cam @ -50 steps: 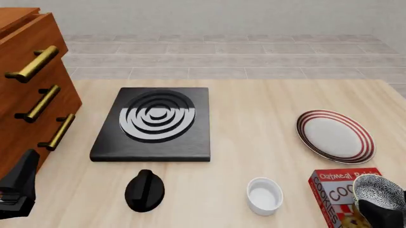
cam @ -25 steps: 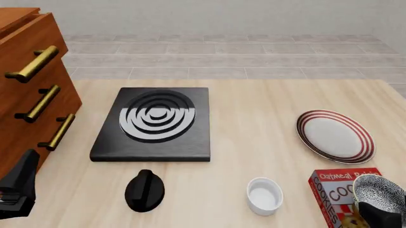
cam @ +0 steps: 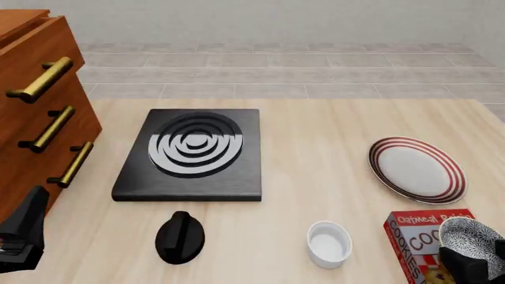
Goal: Pick the akita bowl on the cookies box and place it on the plate.
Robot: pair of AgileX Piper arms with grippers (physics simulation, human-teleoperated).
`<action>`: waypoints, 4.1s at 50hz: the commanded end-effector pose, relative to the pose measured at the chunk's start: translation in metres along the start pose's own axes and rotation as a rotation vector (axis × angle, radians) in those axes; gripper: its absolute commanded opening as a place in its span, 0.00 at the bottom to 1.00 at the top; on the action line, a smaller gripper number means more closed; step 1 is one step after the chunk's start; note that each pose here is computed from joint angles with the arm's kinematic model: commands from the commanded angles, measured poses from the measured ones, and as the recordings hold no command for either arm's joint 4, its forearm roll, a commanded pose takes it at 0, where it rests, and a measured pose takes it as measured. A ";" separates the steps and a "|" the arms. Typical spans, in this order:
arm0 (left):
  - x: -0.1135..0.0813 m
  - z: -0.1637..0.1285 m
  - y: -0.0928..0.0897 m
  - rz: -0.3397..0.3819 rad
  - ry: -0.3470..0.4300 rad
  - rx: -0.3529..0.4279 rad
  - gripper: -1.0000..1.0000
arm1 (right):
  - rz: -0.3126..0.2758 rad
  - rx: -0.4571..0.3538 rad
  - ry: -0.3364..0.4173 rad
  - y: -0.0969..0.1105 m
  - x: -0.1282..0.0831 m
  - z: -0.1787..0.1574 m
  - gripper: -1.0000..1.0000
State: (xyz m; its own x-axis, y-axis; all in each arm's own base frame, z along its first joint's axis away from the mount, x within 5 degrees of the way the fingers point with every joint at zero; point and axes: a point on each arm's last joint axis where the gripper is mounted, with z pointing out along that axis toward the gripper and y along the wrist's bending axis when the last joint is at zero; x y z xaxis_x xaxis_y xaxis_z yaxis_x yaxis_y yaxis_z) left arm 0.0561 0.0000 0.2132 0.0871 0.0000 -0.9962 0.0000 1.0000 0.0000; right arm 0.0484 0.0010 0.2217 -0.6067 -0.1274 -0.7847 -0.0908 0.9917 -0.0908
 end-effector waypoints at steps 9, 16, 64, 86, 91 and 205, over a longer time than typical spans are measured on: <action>0.000 0.000 0.000 0.000 0.000 0.000 1.00 | 0.024 0.006 0.005 0.000 0.007 0.010 1.00; 0.000 0.000 0.000 0.000 0.000 0.000 1.00 | 0.027 0.002 0.007 0.001 0.009 0.014 1.00; 0.000 0.000 0.000 0.000 0.000 0.000 1.00 | 0.075 0.024 0.015 0.001 0.023 0.033 1.00; 0.000 0.000 0.000 0.000 0.000 0.000 1.00 | 0.065 0.004 0.034 0.003 0.029 0.053 1.00; 0.000 0.000 0.000 0.000 0.000 0.000 1.00 | 0.068 -0.003 0.039 0.004 0.031 0.055 1.00; 0.000 0.000 0.000 0.000 0.000 0.000 1.00 | -0.430 0.188 -0.035 -0.043 -0.096 0.065 0.00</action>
State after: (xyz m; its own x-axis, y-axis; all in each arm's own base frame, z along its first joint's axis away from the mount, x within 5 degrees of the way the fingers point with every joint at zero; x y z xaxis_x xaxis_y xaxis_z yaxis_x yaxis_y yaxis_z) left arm 0.0561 0.0000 0.2132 0.0871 0.0000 -0.9962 0.0000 1.0000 0.0000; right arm 0.1502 -0.0235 0.2499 -0.5319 -0.4992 -0.6841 -0.1861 0.8569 -0.4806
